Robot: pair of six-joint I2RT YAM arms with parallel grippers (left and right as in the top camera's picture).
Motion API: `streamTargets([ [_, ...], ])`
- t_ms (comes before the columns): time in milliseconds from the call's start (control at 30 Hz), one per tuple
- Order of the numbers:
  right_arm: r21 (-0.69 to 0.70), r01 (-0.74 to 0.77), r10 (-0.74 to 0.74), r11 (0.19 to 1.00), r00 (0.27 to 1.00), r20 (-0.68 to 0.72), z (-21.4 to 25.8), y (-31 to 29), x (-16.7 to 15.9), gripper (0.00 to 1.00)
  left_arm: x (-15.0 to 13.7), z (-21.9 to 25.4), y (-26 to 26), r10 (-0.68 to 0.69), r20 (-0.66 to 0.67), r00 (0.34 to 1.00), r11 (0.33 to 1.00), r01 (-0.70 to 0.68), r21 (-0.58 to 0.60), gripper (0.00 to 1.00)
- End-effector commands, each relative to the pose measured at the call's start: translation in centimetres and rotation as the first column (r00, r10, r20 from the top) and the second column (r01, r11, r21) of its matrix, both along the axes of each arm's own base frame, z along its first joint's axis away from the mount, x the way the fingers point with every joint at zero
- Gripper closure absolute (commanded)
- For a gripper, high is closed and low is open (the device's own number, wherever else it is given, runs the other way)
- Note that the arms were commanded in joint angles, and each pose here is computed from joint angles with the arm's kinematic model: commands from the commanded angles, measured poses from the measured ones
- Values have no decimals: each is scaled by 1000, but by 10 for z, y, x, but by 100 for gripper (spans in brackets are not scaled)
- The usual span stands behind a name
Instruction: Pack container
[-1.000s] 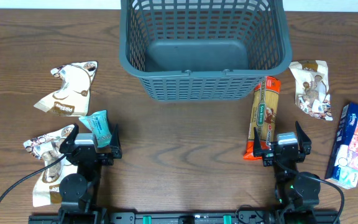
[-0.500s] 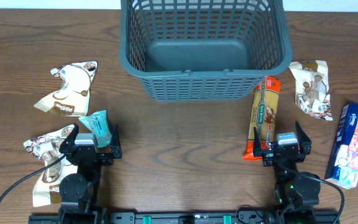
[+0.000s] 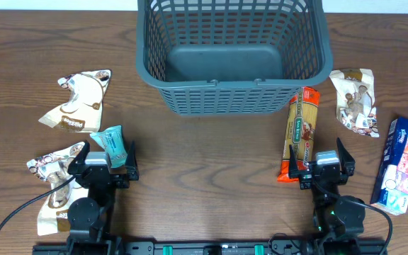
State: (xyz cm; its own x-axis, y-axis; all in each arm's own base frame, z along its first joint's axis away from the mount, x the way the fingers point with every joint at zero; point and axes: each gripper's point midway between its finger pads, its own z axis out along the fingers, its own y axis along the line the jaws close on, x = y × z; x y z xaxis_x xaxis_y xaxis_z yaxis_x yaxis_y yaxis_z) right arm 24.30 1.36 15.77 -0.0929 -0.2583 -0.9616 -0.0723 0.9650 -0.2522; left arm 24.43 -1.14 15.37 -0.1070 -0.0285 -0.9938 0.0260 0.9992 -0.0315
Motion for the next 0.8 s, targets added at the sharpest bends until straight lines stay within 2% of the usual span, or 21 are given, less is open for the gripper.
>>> streamTargets([
  [0,17,-35,35,999,999,1,-1,7,0,1,-1,-18,0,3,-52,999,1000,-3,0,1],
  [167,18,-35,35,999,999,20,9,7,-1,1,-1,-18,0,3,-52,999,1000,-3,0,1],
  [367,56,92,-92,994,996,-6,36,-15,-5,1,-1,-18,0,3,-52,999,1000,-2,1,1],
  [567,92,128,-103,988,966,-236,54,-15,-3,1,-1,-18,0,3,-52,999,1000,-3,0,1],
  [767,76,108,-62,991,887,-458,108,-5,5,1,-1,-18,0,3,-52,999,1000,-3,0,1],
])
